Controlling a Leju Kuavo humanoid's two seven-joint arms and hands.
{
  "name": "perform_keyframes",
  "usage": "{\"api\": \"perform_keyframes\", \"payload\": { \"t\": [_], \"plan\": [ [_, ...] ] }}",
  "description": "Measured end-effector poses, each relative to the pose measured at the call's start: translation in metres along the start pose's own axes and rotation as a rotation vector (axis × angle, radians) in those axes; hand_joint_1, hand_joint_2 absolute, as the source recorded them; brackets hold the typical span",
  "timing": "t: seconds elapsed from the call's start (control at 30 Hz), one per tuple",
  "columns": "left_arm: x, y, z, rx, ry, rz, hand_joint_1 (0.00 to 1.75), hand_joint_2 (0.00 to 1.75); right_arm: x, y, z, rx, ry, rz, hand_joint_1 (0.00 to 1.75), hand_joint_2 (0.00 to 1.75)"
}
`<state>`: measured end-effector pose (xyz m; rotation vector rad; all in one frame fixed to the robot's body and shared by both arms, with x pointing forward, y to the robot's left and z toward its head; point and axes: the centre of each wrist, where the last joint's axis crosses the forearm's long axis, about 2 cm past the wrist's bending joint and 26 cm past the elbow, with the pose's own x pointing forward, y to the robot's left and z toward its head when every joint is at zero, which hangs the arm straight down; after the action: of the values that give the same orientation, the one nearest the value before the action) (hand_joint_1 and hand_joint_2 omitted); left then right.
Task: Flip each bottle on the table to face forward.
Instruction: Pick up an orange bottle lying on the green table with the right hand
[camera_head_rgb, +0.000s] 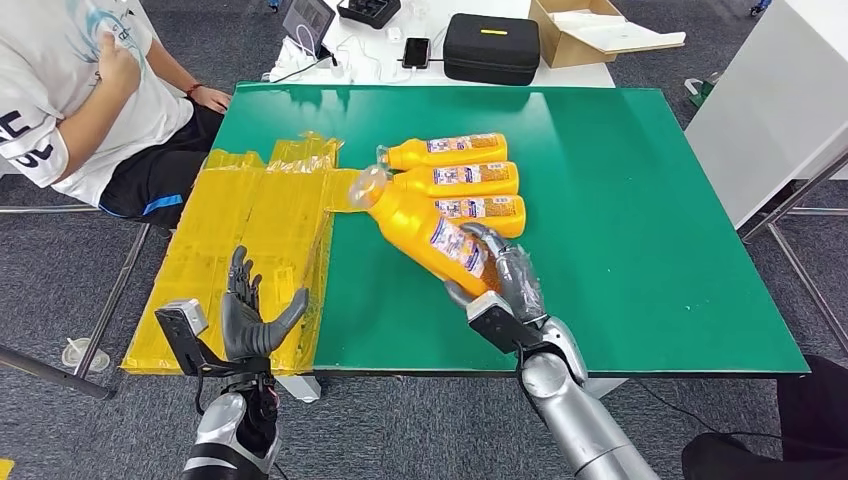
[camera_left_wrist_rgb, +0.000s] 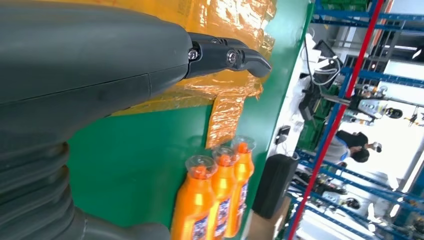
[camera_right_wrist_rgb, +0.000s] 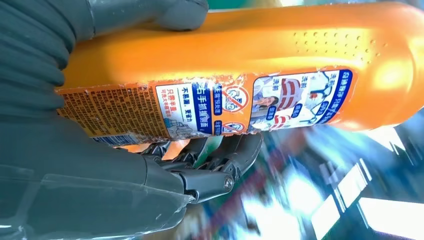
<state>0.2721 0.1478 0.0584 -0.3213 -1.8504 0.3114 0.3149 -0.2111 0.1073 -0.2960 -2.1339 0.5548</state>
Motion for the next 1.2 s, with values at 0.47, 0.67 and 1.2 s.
{"api": "perform_keyframes", "payload": {
  "t": [0.47, 0.67, 1.2],
  "plan": [
    [0.016, -0.031, -0.020, -0.203, -0.011, 0.171, 0.00, 1.75, 0.025, 0.015, 0.017, -0.315, -0.023, -0.094, 1.75, 1.75],
    [0.019, -0.044, -0.020, -0.323, 0.026, 0.261, 0.00, 1.75, 0.027, 0.041, 0.030, -0.253, 0.035, -0.176, 1.75, 1.75],
    [0.010, -0.051, -0.018, -0.478, 0.111, 0.335, 0.00, 1.75, 0.038, 0.091, 0.040, -0.085, 0.045, -0.159, 1.75, 1.75]
  ]
}}
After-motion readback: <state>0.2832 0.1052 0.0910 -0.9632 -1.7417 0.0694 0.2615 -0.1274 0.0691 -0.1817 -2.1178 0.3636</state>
